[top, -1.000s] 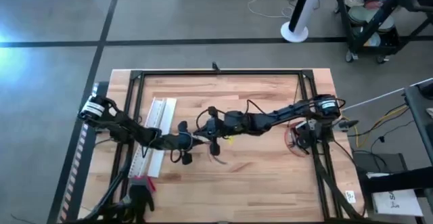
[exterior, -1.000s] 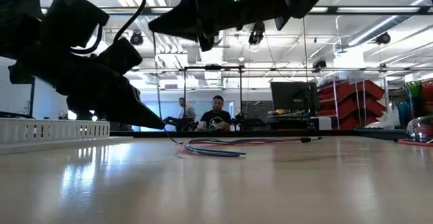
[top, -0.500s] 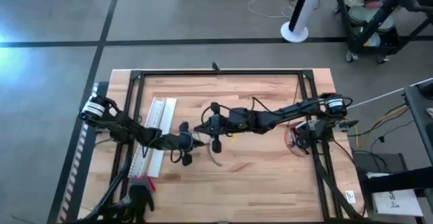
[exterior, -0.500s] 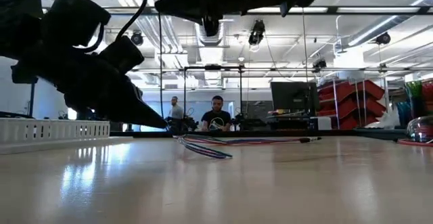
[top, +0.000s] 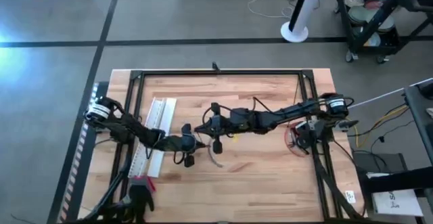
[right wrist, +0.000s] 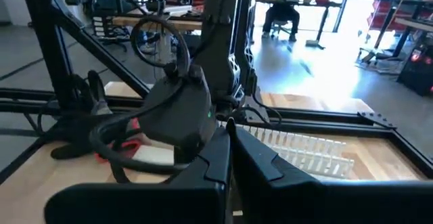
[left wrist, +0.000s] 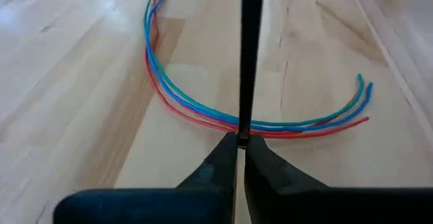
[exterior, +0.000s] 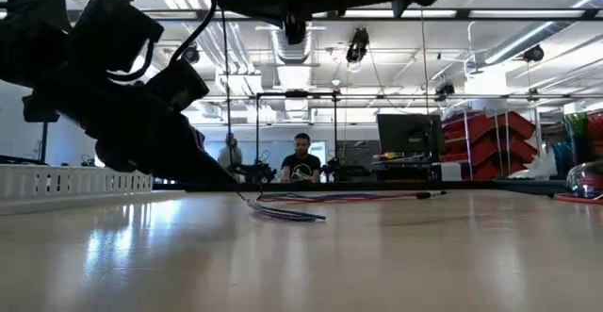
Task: Ziptie cables
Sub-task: Wrap the cable wires using bottom black ziptie
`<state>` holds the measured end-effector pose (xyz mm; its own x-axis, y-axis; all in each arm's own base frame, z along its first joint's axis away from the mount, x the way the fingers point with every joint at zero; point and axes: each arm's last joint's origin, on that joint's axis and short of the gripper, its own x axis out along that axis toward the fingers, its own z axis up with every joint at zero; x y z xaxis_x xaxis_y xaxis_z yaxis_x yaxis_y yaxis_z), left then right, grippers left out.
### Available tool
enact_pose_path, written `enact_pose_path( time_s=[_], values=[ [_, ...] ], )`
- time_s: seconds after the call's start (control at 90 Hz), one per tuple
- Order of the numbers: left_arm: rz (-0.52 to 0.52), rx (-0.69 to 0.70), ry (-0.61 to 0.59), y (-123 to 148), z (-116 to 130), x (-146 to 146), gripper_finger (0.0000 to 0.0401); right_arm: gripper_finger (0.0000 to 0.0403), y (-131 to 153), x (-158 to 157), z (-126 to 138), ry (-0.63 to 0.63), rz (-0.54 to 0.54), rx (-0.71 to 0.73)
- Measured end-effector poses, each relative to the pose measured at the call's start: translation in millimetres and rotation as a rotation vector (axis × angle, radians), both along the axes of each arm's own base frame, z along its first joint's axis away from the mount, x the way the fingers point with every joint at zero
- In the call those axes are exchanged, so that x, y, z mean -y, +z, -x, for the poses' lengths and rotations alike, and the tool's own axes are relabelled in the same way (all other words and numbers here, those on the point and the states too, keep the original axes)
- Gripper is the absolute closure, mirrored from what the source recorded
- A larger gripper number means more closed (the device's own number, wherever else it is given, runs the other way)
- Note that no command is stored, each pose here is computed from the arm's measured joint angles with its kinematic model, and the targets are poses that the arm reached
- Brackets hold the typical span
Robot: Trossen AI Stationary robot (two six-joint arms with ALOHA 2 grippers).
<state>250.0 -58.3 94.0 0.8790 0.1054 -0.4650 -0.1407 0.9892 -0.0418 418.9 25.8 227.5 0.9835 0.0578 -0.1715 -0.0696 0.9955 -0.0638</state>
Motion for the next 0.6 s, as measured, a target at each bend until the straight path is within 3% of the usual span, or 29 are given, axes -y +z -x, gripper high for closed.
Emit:
enact_pose_path(
  time_s=[0.6],
  values=[
    [0.027,-0.032,0.019,-12.6,-4.6,1.4,0.0401,0.0401,45.9,1.3,19.8,0.004,0.05,0.079]
  ],
)
